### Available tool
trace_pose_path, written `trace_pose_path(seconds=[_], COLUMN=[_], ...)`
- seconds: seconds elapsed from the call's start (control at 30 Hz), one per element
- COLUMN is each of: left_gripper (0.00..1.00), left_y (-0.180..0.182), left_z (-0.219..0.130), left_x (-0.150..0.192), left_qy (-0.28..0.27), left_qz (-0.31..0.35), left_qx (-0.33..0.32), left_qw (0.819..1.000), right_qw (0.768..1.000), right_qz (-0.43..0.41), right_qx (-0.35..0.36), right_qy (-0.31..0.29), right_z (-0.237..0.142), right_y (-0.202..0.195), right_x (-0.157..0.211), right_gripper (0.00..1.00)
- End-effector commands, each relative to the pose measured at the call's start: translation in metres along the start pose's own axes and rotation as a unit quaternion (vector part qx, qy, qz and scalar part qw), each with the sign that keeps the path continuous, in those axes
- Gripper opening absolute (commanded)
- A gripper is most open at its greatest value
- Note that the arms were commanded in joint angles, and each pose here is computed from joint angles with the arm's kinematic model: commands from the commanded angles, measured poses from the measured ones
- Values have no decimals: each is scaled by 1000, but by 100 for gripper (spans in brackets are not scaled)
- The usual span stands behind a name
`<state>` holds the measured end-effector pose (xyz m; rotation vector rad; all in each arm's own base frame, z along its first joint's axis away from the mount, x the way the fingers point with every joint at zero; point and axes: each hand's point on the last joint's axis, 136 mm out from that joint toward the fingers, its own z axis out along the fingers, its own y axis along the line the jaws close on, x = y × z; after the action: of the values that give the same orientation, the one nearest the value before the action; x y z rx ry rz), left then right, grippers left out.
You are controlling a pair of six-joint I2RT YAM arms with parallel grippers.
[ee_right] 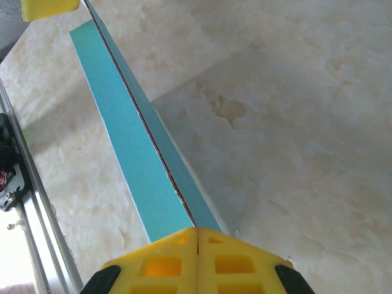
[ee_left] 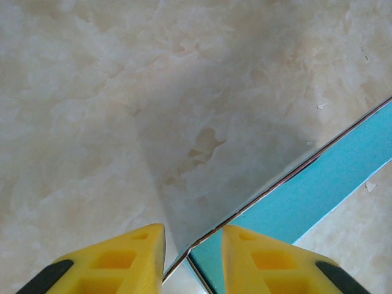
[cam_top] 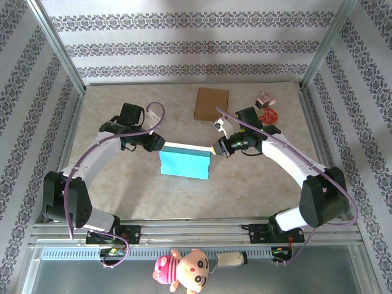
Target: Fold the paper box
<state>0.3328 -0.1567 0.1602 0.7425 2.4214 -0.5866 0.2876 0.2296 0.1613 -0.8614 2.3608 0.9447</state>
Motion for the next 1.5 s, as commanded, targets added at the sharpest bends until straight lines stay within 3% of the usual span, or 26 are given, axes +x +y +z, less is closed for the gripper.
trace_pose_path(seconds=[0.0,0.3,0.4,0.63,1.1,1.27,1.47], left_gripper=[28,26,33,33,24,19,4], left_y=[1,2,3,2,5,6,13], left_z=[0,0,-1,-2,1,-1,-17], left_x=[6,11,13,19,23,11,-12], left_qy=[8,17,19,32,39,7,-78], left_qz=[-21,-40,-45,-44,-57,-85,-147], left_qx=[10,8,3,2,3,-3,-45], left_qw=[1000,999,999,999,998,996,985], right_qw=[1000,1000,1000,1000,1000,999,993], right_qz=[-14,-16,-17,-18,-13,18,57], right_qx=[-15,-6,-6,-3,3,42,87], right_qy=[7,10,9,9,8,-9,-63], right_z=[2,3,3,3,4,9,9], right_y=[10,8,9,8,7,2,3], right_x=[6,7,8,7,6,-4,-26], right_gripper=[6,5,5,5,3,0,0])
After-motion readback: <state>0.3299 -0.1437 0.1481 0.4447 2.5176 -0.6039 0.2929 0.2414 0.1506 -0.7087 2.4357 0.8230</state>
